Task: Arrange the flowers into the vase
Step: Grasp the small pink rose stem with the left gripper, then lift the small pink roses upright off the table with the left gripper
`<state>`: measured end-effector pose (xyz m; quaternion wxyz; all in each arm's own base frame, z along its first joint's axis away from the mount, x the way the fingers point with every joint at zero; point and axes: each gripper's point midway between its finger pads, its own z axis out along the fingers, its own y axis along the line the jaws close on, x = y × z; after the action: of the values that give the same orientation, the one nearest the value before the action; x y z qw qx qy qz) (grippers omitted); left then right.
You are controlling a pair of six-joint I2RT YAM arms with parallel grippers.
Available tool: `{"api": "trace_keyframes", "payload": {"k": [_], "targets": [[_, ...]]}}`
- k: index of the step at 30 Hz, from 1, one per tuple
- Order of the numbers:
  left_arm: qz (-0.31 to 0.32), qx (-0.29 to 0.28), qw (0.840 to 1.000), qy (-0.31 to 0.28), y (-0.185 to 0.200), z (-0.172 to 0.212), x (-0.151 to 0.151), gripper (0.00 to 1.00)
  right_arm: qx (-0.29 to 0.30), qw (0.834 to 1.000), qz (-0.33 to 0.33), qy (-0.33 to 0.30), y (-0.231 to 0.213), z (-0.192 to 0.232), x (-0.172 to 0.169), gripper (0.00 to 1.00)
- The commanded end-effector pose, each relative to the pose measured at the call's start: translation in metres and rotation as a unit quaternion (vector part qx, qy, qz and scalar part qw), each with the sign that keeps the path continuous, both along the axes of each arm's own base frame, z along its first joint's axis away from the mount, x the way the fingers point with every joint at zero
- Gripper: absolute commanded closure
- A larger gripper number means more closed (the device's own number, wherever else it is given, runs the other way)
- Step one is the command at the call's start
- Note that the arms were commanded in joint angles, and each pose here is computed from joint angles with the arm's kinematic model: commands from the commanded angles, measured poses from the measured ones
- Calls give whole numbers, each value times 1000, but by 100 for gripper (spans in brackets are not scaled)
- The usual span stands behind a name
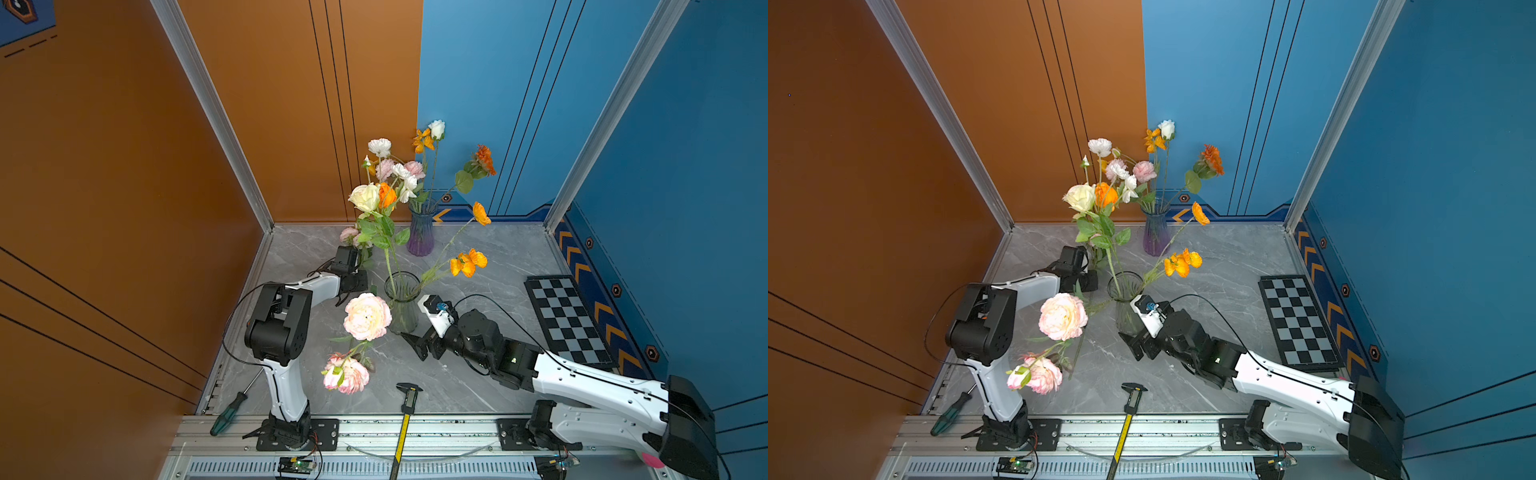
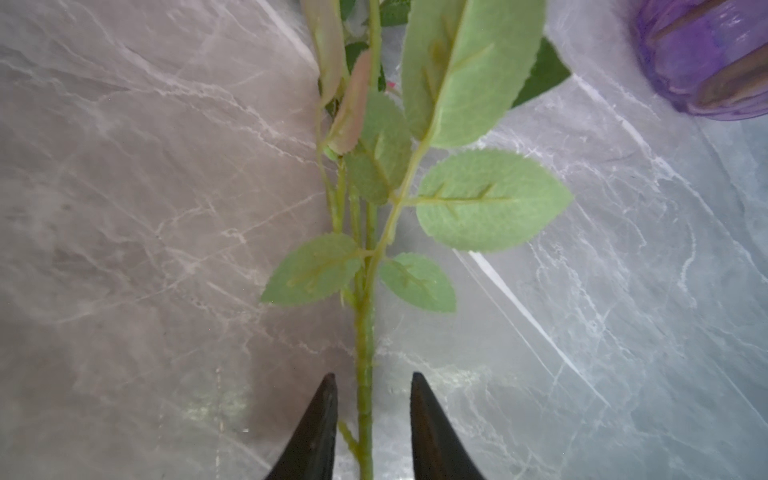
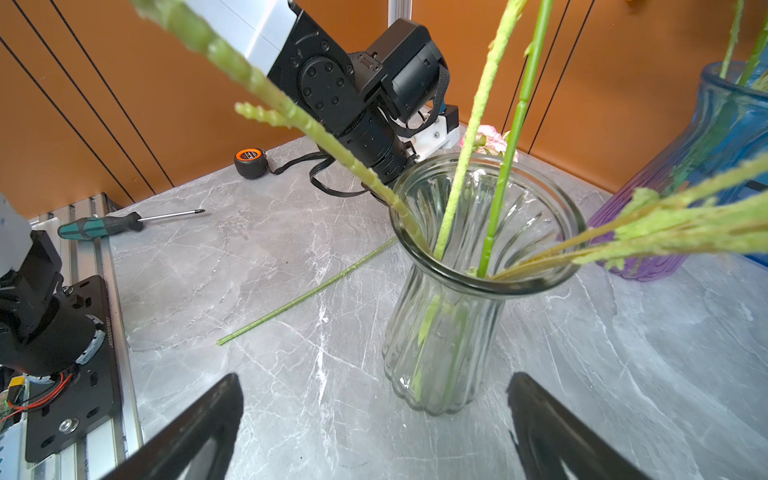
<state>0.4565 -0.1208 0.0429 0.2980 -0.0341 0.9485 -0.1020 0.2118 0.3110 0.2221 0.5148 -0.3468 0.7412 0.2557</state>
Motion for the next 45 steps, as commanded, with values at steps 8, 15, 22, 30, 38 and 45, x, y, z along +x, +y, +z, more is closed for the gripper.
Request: {"api": "trace_keyframes", "payload": {"k": [8, 15, 22, 30, 38, 45], "targets": [[0, -2, 1000, 22, -4, -15, 3, 74, 14, 1000, -9, -5, -3, 9, 0, 0], [-2, 2, 999, 35, -6, -22, 5, 82, 18, 1000, -8, -5, -2, 8, 1, 0], [10, -24, 1000, 17, 2, -6, 3, 100, 18, 1000, -6, -6, -2, 11, 1, 0], [37, -20, 995, -93, 30, 83, -25, 100, 30, 999, -7, -9, -3, 14, -2, 0], [85, 7, 960, -267, 75, 200, -82, 100, 31, 999, 0, -21, -7, 24, -9, 0], [81, -12, 939, -335, 78, 260, -114, 100, 45, 998, -13, -30, -24, 28, -16, 0]]}}
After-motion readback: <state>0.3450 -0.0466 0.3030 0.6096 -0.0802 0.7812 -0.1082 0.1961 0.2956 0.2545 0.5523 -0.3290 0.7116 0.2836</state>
